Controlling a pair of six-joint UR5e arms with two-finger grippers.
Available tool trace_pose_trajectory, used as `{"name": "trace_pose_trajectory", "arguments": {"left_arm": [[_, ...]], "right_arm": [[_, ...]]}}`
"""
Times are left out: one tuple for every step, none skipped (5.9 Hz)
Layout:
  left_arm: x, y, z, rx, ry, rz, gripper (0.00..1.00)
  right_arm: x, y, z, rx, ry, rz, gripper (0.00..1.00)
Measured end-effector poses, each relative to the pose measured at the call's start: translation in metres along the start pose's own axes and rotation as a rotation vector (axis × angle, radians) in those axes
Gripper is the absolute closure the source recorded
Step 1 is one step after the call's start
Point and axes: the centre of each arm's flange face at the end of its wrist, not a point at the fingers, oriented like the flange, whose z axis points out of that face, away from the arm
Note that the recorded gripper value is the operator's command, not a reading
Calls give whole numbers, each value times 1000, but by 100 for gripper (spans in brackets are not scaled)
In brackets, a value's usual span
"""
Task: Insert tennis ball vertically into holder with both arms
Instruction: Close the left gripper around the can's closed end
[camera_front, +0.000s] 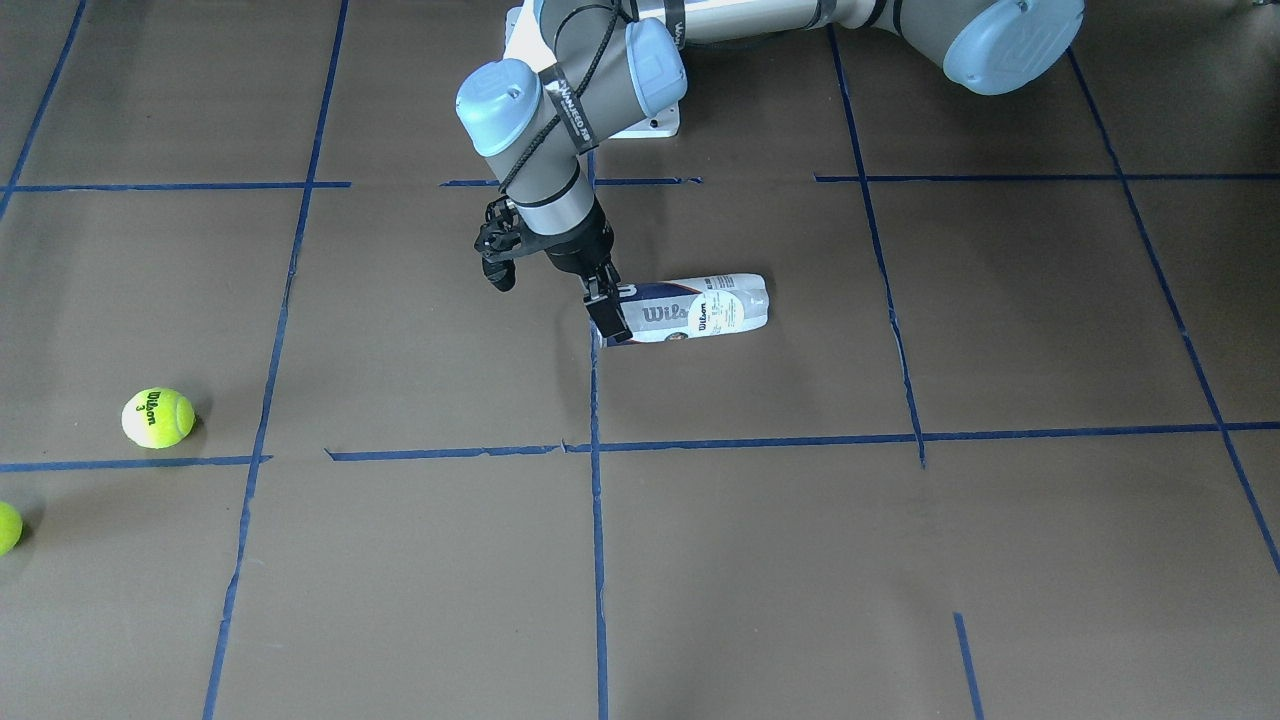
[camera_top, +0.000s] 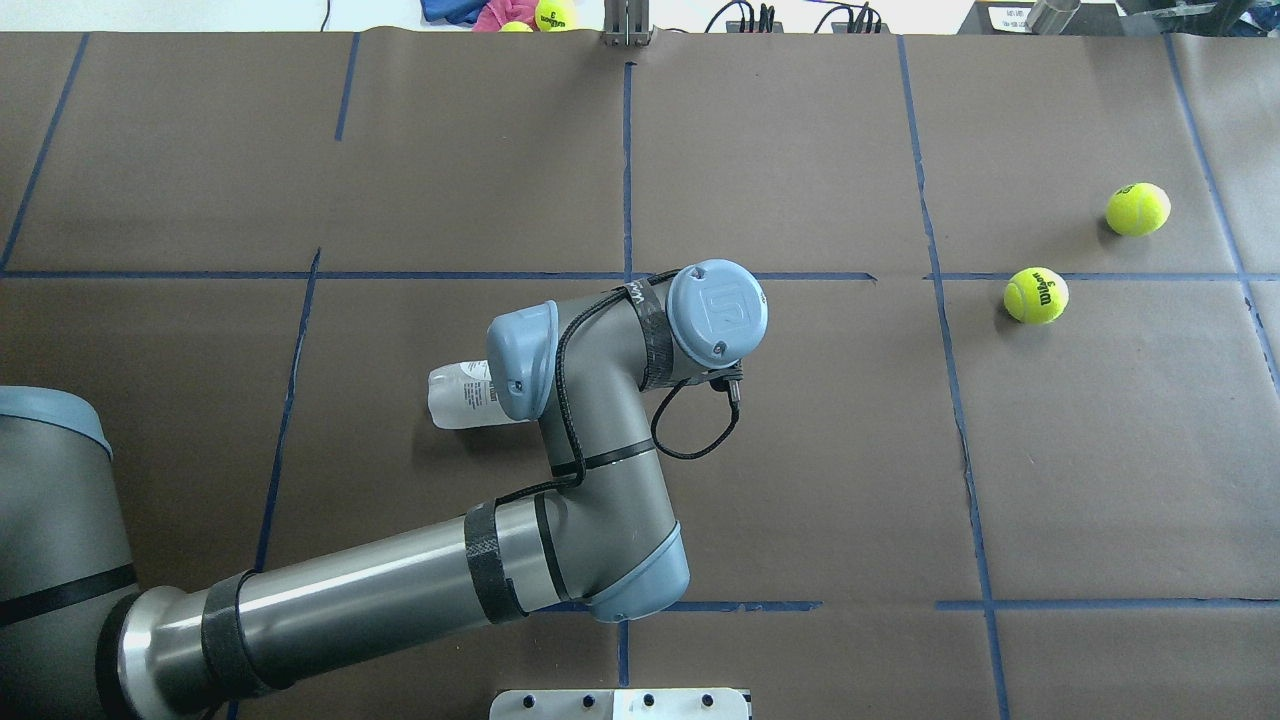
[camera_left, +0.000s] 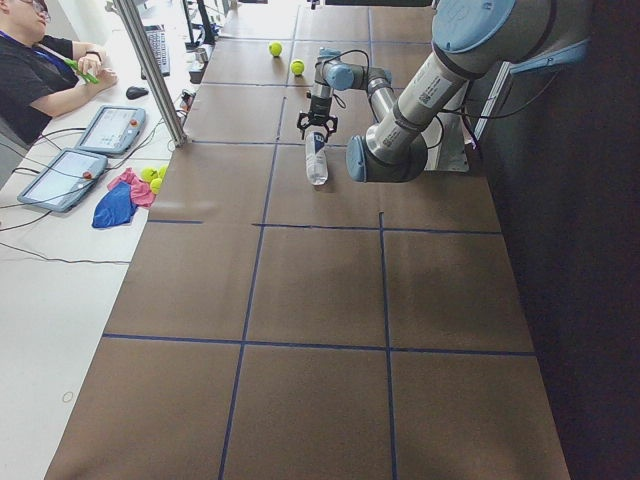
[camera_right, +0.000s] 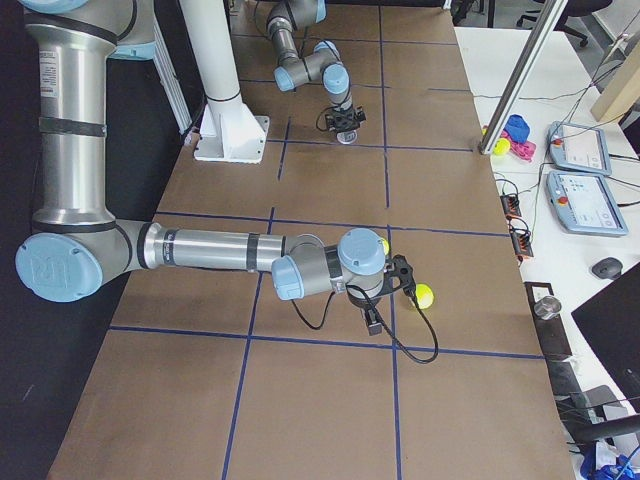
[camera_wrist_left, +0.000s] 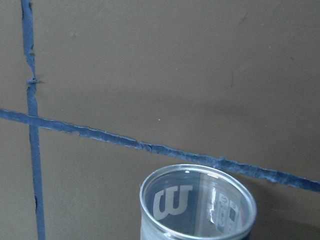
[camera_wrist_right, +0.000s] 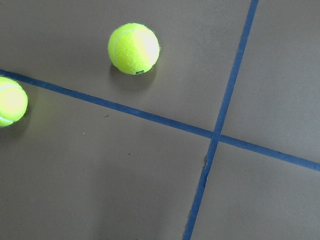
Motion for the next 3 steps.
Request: {"name": "trace_pose_trajectory", "arguments": {"left_arm": [[1,1,9,5,0,1,2],[3,1,16,8,0,2,4],[4,1,19,8,1,2,9]], "right_arm": [[0,0,0,0,0,0,0],[0,0,0,0,0,0,0],[0,0,0,0,0,0,0]]}}
